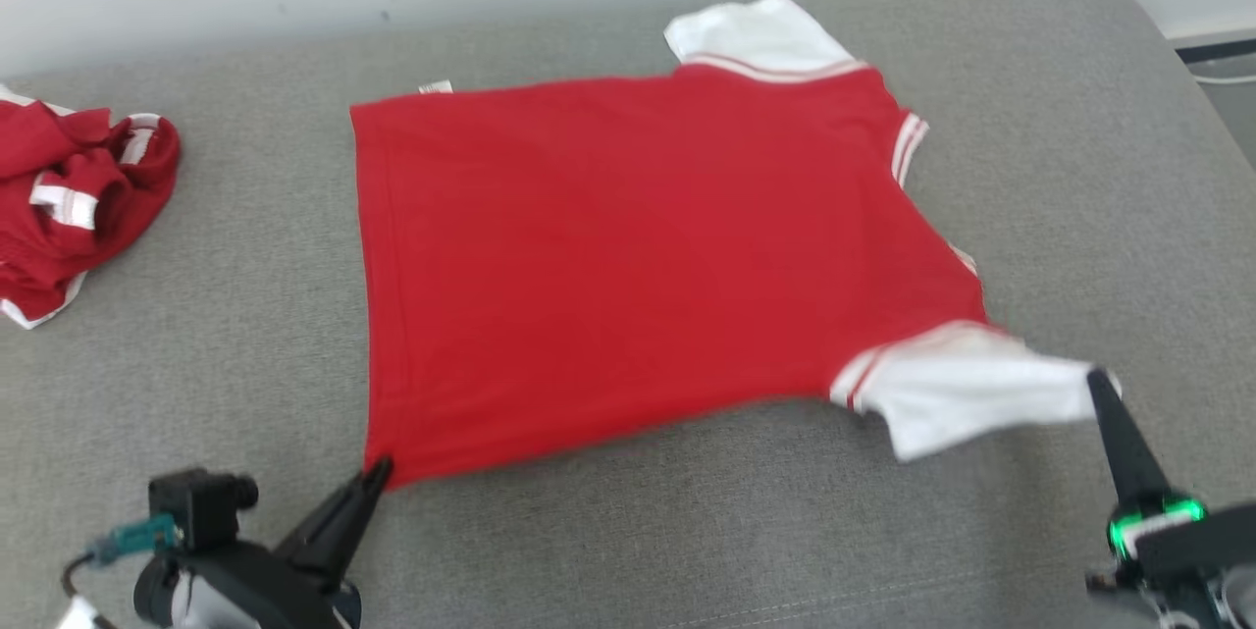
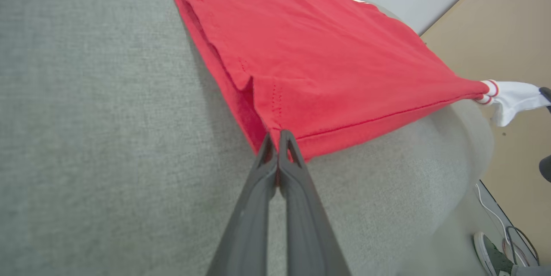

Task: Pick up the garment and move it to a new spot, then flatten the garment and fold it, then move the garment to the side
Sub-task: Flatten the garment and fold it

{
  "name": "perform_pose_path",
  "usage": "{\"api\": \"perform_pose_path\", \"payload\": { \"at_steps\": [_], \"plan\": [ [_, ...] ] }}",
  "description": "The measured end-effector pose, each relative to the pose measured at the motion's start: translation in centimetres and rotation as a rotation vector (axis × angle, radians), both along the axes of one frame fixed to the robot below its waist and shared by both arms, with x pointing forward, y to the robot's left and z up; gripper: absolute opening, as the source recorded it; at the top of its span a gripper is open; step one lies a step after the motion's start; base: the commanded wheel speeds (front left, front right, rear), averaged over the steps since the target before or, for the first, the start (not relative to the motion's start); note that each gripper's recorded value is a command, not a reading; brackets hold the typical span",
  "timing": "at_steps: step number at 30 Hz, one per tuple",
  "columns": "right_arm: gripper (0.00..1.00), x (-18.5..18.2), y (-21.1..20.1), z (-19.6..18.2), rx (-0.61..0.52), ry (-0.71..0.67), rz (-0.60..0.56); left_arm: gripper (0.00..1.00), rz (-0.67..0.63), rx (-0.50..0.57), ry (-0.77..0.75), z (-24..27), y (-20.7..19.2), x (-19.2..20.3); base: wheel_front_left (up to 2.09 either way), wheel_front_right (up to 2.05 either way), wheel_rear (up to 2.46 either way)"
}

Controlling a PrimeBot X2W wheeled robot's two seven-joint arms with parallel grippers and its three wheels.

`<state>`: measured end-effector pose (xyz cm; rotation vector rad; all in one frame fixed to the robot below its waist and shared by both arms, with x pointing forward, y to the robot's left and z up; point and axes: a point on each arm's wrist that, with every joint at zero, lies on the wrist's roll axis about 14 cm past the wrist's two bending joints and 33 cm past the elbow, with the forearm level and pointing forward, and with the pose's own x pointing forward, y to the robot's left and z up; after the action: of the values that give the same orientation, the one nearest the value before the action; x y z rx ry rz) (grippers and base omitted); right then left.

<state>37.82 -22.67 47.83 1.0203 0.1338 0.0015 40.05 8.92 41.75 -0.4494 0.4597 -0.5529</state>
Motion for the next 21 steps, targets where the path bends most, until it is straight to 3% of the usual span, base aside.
{"api": "perform_pose_path", "payload": {
  "at_steps": [6, 21],
  "plan": [
    [0.00, -3.3, 1.5, -2.6, -0.026, 0.100, 0.085, 0.00, 0.028, 0.037, 0.055, -2.1, 1.4, -2.5, 0.00, 0.00, 0.00],
    [0.00, -5.6, 2.3, -6.3, -0.132, 0.213, 0.165, 0.00, 0.045, 0.052, 0.050, -2.6, 1.3, -3.5, 0.00, 0.00, 0.00]
  ]
}}
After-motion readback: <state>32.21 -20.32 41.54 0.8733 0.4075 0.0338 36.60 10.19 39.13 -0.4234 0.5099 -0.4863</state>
